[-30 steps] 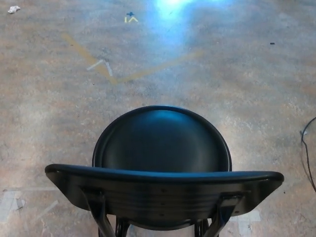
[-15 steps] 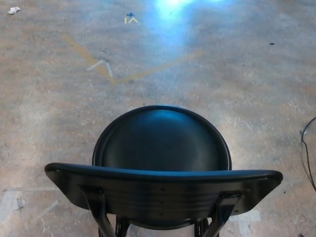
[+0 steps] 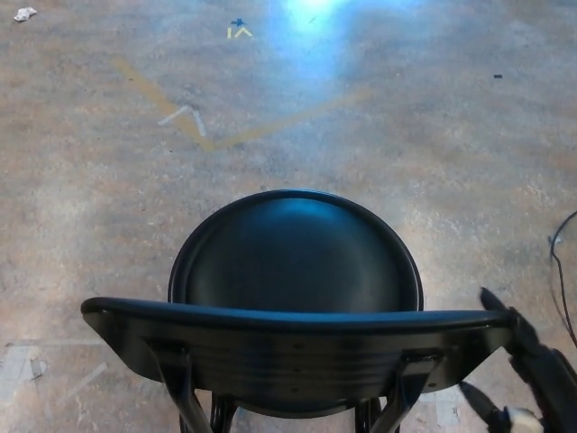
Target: Use the right hand to rotate the back of the chair to its left.
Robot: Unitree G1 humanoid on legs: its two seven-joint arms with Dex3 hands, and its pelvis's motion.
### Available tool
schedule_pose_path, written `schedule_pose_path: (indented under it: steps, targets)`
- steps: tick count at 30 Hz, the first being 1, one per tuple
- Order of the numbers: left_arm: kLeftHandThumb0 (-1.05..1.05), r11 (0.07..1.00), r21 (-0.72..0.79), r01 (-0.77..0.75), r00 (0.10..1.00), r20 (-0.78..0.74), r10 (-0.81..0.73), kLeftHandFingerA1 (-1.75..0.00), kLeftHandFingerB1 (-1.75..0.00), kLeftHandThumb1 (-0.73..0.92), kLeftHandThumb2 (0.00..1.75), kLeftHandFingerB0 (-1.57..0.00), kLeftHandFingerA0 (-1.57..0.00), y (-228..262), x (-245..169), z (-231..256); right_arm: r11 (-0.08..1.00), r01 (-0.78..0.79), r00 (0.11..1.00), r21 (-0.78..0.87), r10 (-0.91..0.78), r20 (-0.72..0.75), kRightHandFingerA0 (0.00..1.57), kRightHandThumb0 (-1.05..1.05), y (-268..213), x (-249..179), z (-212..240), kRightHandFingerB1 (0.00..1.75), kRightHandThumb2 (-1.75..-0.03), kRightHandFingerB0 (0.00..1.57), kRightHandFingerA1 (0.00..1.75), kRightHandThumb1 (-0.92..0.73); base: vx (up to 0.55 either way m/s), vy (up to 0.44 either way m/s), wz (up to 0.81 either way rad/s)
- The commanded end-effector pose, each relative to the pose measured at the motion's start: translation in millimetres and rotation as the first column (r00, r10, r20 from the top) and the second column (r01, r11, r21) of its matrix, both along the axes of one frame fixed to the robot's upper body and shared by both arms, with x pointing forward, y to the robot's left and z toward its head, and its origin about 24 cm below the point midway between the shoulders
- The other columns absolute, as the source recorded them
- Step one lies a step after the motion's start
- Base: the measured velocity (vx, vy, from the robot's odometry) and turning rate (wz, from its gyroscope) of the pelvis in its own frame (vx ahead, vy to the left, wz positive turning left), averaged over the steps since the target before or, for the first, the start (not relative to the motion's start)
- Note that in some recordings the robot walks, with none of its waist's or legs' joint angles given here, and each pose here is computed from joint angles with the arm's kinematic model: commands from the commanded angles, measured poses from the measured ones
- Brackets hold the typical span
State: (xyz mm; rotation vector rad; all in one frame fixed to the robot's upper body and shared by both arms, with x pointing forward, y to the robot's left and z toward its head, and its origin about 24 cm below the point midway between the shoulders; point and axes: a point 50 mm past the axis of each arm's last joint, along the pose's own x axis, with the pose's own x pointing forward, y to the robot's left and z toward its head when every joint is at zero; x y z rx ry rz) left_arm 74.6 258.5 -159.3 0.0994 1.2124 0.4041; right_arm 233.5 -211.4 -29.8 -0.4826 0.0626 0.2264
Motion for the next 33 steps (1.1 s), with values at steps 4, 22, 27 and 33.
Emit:
schedule_pose_path:
  steps: [4,22,27,33]
  targets:
    - [-0.44,1.000,0.012,-0.007,1.000,0.000,0.007,-0.48,-0.45,0.80,0.64,-0.62,-0.67,3,0,1,0.989,-0.112,0.993,-0.092,0.115,0.018,0.00,-1.03,15,-1,9,0.00,-0.72,0.00,0.00,-0.67,0.00,0.000,0.00]
    - [-0.40,1.000,0.014,-0.012,1.000,0.018,0.012,-0.67,-0.60,0.64,1.04,-0.49,-0.62,6,5,3,0.900,-0.386,0.906,-0.200,0.411,0.103,0.00,-1.04,103,17,39,0.00,-1.03,0.00,0.06,-0.61,0.00,0.000,0.00]
    - [-0.41,1.000,0.019,-0.024,0.999,0.024,0.024,-0.67,-0.61,0.66,1.04,-0.53,-0.63,8,8,4,0.856,-0.464,0.855,-0.227,0.500,0.136,0.00,-1.05,143,22,48,0.00,-1.02,0.00,0.12,-0.60,0.00,0.000,0.00]
    - [-0.46,1.000,0.019,-0.009,1.000,0.019,0.008,-0.49,-0.45,0.81,0.64,-0.64,-0.70,10,8,4,0.813,-0.529,0.811,-0.244,0.569,0.136,0.00,-1.05,168,24,53,0.00,-1.01,0.00,0.09,-0.60,0.00,0.000,0.00]
